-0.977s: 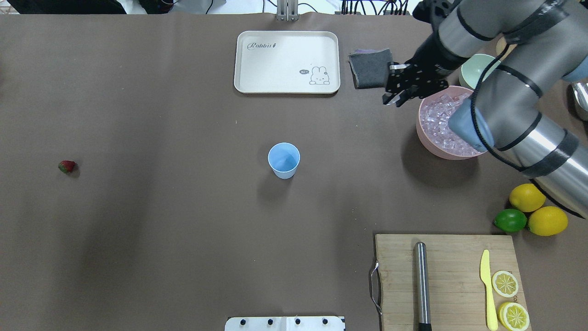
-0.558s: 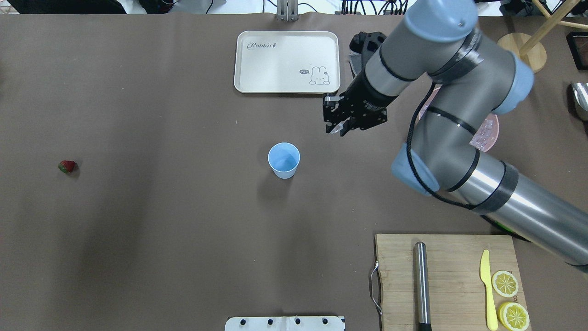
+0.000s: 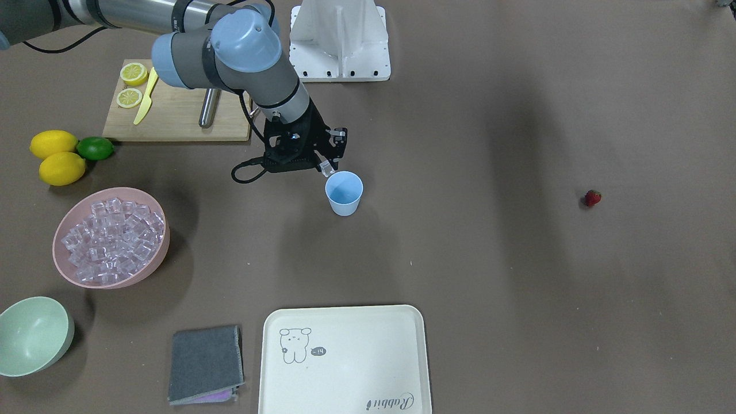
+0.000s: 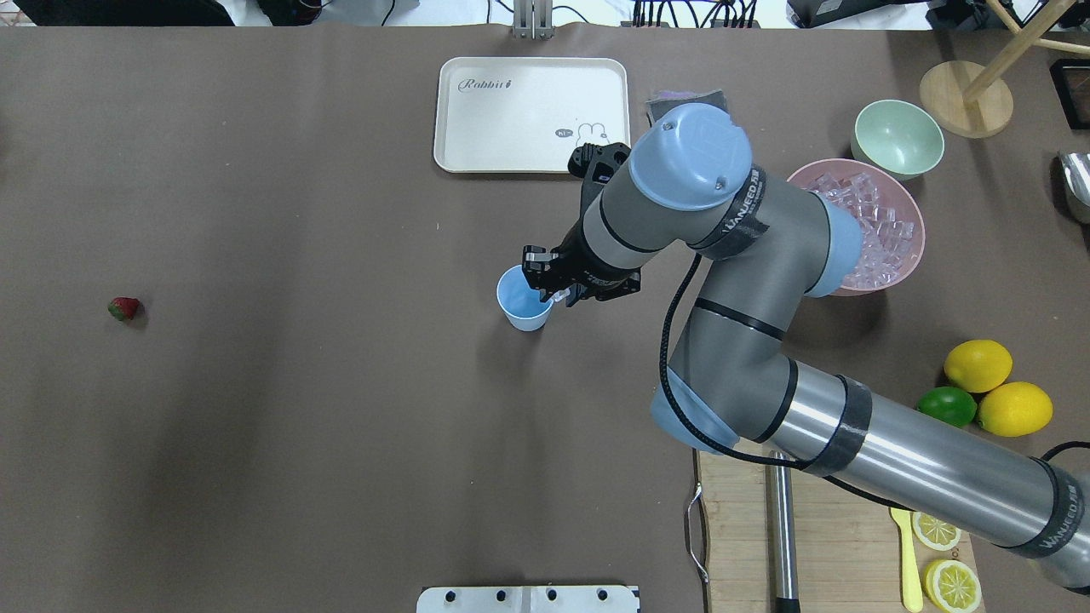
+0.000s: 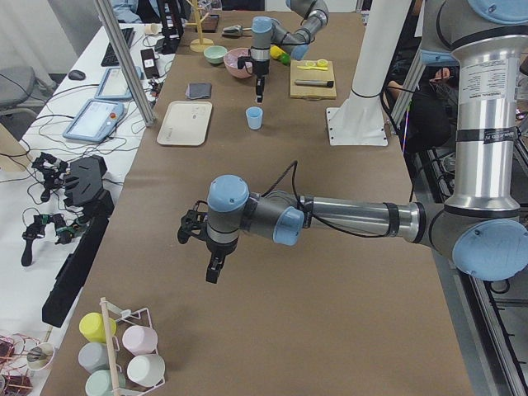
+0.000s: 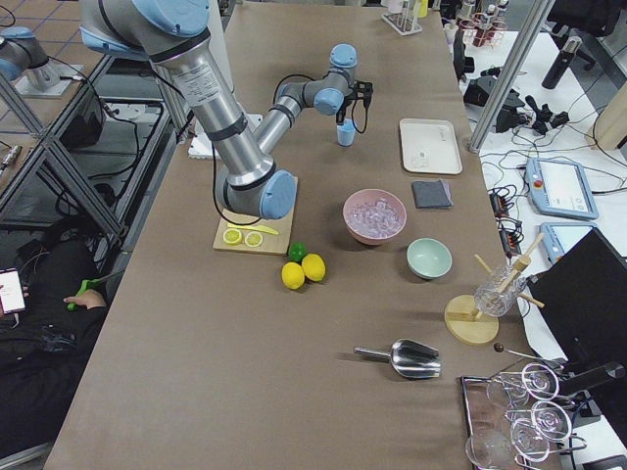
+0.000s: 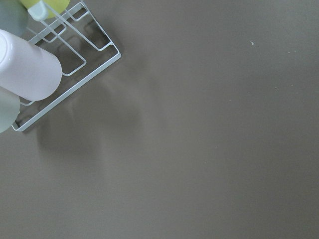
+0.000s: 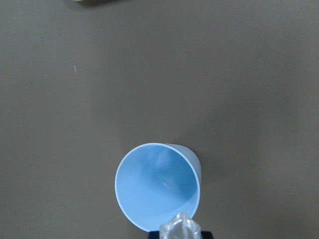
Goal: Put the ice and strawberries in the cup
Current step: 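Lift the ice cube and carry it over the light-blue cup, then open the right gripper to drop the ice cube into the cup, then move the right gripper back over the pink ice bowl, then lower the right gripper into the bowl and grasp another ice cube, then lift the ice cube and carry it over the light-blue cup, then open the right gripper to drop the ice cube into the cup, then move the right gripper back over the pink ice bowl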
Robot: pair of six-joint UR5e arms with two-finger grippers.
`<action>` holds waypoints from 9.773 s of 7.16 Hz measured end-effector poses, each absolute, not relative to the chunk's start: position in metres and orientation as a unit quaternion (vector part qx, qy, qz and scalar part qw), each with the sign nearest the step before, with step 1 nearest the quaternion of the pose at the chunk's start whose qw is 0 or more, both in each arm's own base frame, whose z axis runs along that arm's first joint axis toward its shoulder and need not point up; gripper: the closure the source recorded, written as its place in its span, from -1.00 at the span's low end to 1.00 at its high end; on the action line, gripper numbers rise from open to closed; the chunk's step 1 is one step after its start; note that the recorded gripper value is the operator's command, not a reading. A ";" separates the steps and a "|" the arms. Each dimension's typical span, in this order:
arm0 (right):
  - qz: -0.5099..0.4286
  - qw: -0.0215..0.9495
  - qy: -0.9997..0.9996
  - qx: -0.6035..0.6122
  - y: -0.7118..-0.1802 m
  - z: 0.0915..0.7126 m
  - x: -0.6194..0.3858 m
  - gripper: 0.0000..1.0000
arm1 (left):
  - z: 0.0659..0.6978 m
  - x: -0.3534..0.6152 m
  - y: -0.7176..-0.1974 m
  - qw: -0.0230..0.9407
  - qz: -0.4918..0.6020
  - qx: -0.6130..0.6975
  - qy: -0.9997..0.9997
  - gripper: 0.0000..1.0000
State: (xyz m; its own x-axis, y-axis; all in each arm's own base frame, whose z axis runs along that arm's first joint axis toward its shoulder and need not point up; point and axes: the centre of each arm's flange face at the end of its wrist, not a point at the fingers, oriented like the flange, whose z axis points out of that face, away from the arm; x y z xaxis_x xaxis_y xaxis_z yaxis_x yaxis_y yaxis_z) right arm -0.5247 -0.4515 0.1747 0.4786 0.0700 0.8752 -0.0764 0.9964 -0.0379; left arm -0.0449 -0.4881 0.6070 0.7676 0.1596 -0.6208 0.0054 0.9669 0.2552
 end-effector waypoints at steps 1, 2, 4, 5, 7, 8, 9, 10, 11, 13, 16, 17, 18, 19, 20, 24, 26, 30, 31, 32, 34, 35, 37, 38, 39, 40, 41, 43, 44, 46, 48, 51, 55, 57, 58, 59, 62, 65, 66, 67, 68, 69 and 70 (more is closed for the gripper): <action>0.043 0.860 -0.508 0.003 -0.454 0.169 -0.531 1.00 | 0.608 -0.045 -0.488 0.932 0.041 0.121 0.338 -0.96; 0.045 0.861 -0.507 0.004 -0.457 0.166 -0.536 1.00 | 0.608 -0.045 -0.488 0.932 0.042 0.121 0.338 -0.96; 0.049 0.864 -0.501 0.005 -0.462 0.168 -0.543 -0.38 | 0.608 -0.045 -0.488 0.932 0.042 0.122 0.338 -0.96; 0.057 0.865 -0.498 0.008 -0.466 0.167 -0.546 -0.98 | 0.608 -0.045 -0.488 0.932 0.042 0.122 0.338 -0.96; 0.074 0.866 -0.494 0.009 -0.471 0.165 -0.551 -0.98 | 0.607 -0.045 -0.489 0.932 0.042 0.122 0.338 -0.96; 0.077 0.866 -0.494 0.008 -0.471 0.164 -0.551 -0.98 | 0.607 -0.044 -0.489 0.932 0.042 0.122 0.338 -0.96; 0.079 0.865 -0.496 0.005 -0.475 0.162 -0.545 -0.98 | 0.606 -0.044 -0.490 0.932 0.042 0.123 0.338 -0.96; 0.082 0.861 -0.501 -0.006 -0.485 0.161 -0.525 -0.98 | 0.605 -0.044 -0.491 0.932 0.042 0.124 0.339 -0.96; 0.085 0.859 -0.504 -0.022 -0.501 0.168 -0.492 -0.99 | 0.604 -0.044 -0.492 0.932 0.042 0.124 0.339 -0.96; 0.088 0.873 -0.479 -0.034 -0.525 0.202 -0.409 -0.99 | 0.602 -0.044 -0.492 0.932 0.042 0.126 0.339 -0.96; -0.002 0.916 -0.401 0.019 -0.542 0.275 -0.313 -0.98 | 0.602 -0.044 -0.492 0.931 0.042 0.126 0.339 -0.96; -0.045 0.923 -0.380 0.038 -0.549 0.299 -0.293 -0.98 | 0.602 -0.044 -0.492 0.931 0.042 0.126 0.339 -0.96; -0.083 0.926 -0.365 0.053 -0.558 0.320 -0.278 -0.98 | 0.602 -0.044 -0.491 0.931 0.043 0.126 0.339 -0.96; -0.111 0.926 -0.355 0.061 -0.567 0.336 -0.272 -0.99 | 0.602 -0.044 -0.490 0.931 0.043 0.126 0.339 -0.96; -0.125 0.925 -0.353 0.068 -0.574 0.348 -0.273 -0.99 | 0.603 -0.044 -0.489 0.932 0.043 0.126 0.339 -0.96; -0.149 0.918 -0.357 0.085 -0.592 0.393 -0.285 -0.98 | 0.604 -0.044 -0.488 0.932 0.042 0.124 0.339 -0.96; -0.163 0.918 -0.354 0.080 -0.591 0.405 -0.289 -0.98 | 0.603 -0.044 -0.490 0.932 0.043 0.125 0.339 -0.96; -0.175 0.918 -0.349 0.074 -0.593 0.431 -0.307 -0.98 | 0.602 -0.044 -0.491 0.931 0.043 0.126 0.339 -0.96; -0.175 0.916 -0.352 0.081 -0.597 0.440 -0.311 -0.98 | 0.601 -0.044 -0.492 0.931 0.043 0.127 0.339 -0.96; -0.172 0.915 -0.356 0.085 -0.599 0.445 -0.313 -0.98 | 0.600 -0.044 -0.492 0.931 0.043 0.128 0.339 -0.96; -0.157 0.915 -0.363 0.081 -0.597 0.443 -0.315 -0.97 | 0.598 -0.043 -0.494 0.931 0.044 0.129 0.339 -0.96; -0.149 0.916 -0.365 0.078 -0.595 0.441 -0.317 -0.97 | 0.598 -0.043 -0.495 0.931 0.044 0.130 0.339 -0.96; -0.145 0.917 -0.365 0.070 -0.589 0.446 -0.322 -0.97 | 0.597 -0.043 -0.495 0.931 0.045 0.131 0.339 -0.96; -0.146 0.918 -0.363 0.067 -0.586 0.451 -0.324 -0.87 | 0.597 -0.043 -0.495 0.931 0.045 0.131 0.339 -0.96; -0.147 0.918 -0.363 0.064 -0.584 0.453 -0.325 -0.35 | 0.596 -0.043 -0.496 0.931 0.045 0.131 0.339 -0.96; -0.147 0.918 -0.364 0.064 -0.584 0.453 -0.326 0.36 | 0.596 -0.043 -0.496 0.930 0.045 0.132 0.339 -0.96; -0.147 0.917 -0.364 0.064 -0.584 0.452 -0.326 0.93 | 0.595 -0.043 -0.496 0.930 0.045 0.133 0.339 -0.96; -0.148 0.916 -0.367 0.063 -0.583 0.450 -0.326 1.00 | 0.593 -0.043 -0.496 0.930 0.046 0.134 0.339 -0.96; -0.148 0.916 -0.368 0.062 -0.583 0.446 -0.325 1.00 | 0.592 -0.043 -0.497 0.930 0.046 0.135 0.339 -0.96; -0.146 0.912 -0.379 0.060 -0.585 0.440 -0.318 1.00 | 0.591 -0.043 -0.500 0.930 0.046 0.136 0.339 -0.96; -0.134 0.910 -0.389 0.053 -0.589 0.423 -0.298 1.00 | 0.589 -0.043 -0.502 0.930 0.047 0.138 0.339 -0.96; -0.126 0.907 -0.399 0.050 -0.581 0.370 -0.283 1.00 | 0.587 -0.042 -0.504 0.929 0.047 0.139 0.339 -0.96; -0.034 0.872 -0.488 -0.011 -0.536 0.237 -0.375 1.00 | 0.596 -0.043 -0.499 0.931 0.046 0.132 0.339 -0.96; 0.002 0.850 -0.527 -0.010 -0.487 0.198 -0.444 1.00 | 0.601 -0.044 -0.496 0.931 0.046 0.128 0.338 -0.96; 0.014 0.848 -0.529 -0.003 -0.475 0.186 -0.476 1.00 | 0.603 -0.044 -0.496 0.931 0.045 0.127 0.338 -0.96; 0.026 0.849 -0.527 0.001 -0.472 0.176 -0.502 1.00 | 0.604 -0.044 -0.495 0.932 0.045 0.126 0.338 -0.96; 0.040 0.854 -0.518 0.009 -0.475 0.168 -0.531 1.00 | 0.609 -0.044 -0.491 0.932 0.044 0.121 0.338 -0.96; 0.050 0.861 -0.506 0.019 -0.481 0.173 -0.543 -0.98 | 0.610 -0.044 -0.491 0.932 0.043 0.121 0.338 -0.96; 0.055 0.863 -0.501 0.028 -0.481 0.175 -0.547 -0.99 | 0.610 -0.044 -0.491 0.933 0.043 0.120 0.338 -0.96; 0.060 0.864 -0.500 0.030 -0.480 0.174 -0.549 -0.99 | 0.609 -0.044 -0.492 0.932 0.044 0.121 0.338 -0.96; 0.062 0.862 -0.502 0.027 -0.480 0.172 -0.546 -0.99 | 0.608 -0.044 -0.493 0.932 0.044 0.122 0.338 -0.96; 0.063 0.860 -0.506 0.018 -0.483 0.170 -0.536 -0.99 | 0.607 -0.044 -0.494 0.932 0.044 0.123 0.338 -0.96; 0.065 0.860 -0.507 0.005 -0.494 0.175 -0.511 -0.99 | 0.606 -0.043 -0.495 0.932 0.044 0.123 0.338 -0.96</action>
